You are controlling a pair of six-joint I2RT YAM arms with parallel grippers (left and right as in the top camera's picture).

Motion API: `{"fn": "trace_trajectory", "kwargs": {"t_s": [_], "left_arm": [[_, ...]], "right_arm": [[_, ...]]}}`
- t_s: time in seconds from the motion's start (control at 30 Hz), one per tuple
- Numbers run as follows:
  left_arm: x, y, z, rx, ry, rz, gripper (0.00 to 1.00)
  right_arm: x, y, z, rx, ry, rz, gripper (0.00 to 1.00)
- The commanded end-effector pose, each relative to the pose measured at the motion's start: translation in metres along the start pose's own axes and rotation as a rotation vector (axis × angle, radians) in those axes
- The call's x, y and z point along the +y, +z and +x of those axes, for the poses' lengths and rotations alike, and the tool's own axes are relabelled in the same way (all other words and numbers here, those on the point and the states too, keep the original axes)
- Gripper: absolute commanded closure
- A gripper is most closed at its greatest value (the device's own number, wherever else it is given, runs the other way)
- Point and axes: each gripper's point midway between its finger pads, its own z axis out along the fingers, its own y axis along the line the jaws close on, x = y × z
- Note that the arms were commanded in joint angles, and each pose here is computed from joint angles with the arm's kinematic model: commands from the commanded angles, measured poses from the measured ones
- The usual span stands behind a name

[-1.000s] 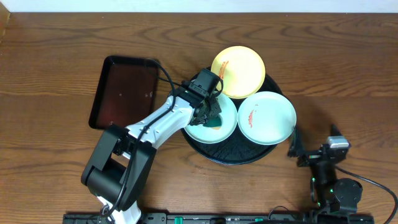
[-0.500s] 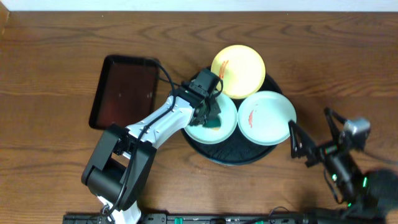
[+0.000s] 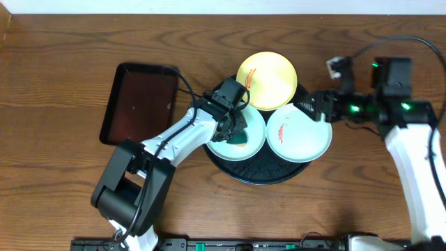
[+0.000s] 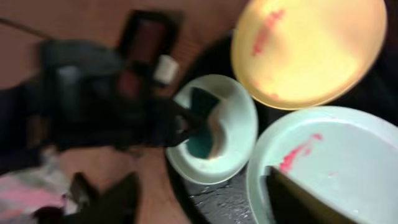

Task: Clean dirty plates on tray and stack at the side
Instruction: 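Reach the right gripper to the rim of the right pale green plate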

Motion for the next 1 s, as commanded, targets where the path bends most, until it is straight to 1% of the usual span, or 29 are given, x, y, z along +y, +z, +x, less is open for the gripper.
{"fn": "trace_trajectory", "kwargs": {"t_s": [0.0,0.03,0.1,0.2,0.23,0.27,0.33,0.5,0.67,0.8,0.83,0.97], "left_arm": [[0.002,0.002,0.0,-0.002,-0.005,-0.013,0.92],[0.002,0.002,0.0,-0.002,-0.005,-0.013,0.92],[0.002,0.002,0.0,-0.002,-0.005,-0.014,0.92],[0.003,0.002,0.001,0.0,-0.005,-0.017,0.92],[0.003,0.002,0.001,0.0,-0.005,-0.017,0.92],[0.003,0.002,0.001,0.0,-0.005,-0.017,0.92],[0.003,0.002,0.001,0.0,-0.005,-0.016,0.92],[0.003,0.002,0.001,0.0,-0.005,-0.017,0.92],[0.003,0.002,0.001,0.0,-0.005,-0.016,0.92],[0.003,0.002,0.001,0.0,-0.005,-0.016,0.92],[0.003,0.002,0.001,0.0,-0.005,-0.016,0.92],[0.002,0.002,0.0,-0.002,-0.005,-0.012,0.92]], "right_arm": [[-0.019,0.021,-0.015,0.007,0.002,0.241,0.49],[-0.018,0.039,-0.014,0.026,-0.011,0.259,0.5],[-0.021,0.064,-0.008,0.063,-0.024,0.293,0.54],[-0.03,0.107,0.002,0.112,-0.066,0.359,0.53],[-0.031,0.121,0.006,0.131,-0.085,0.356,0.55],[-0.033,0.136,0.013,0.156,-0.095,0.355,0.59],[-0.039,0.151,0.023,0.19,-0.097,0.367,0.64],[-0.053,0.176,0.039,0.242,-0.115,0.392,0.66],[-0.058,0.194,0.056,0.299,-0.135,0.393,0.72],[-0.056,0.2,0.064,0.323,-0.15,0.389,0.72],[-0.055,0.201,0.065,0.324,-0.153,0.388,0.74],[-0.057,0.201,0.066,0.321,-0.152,0.429,0.85]]}}
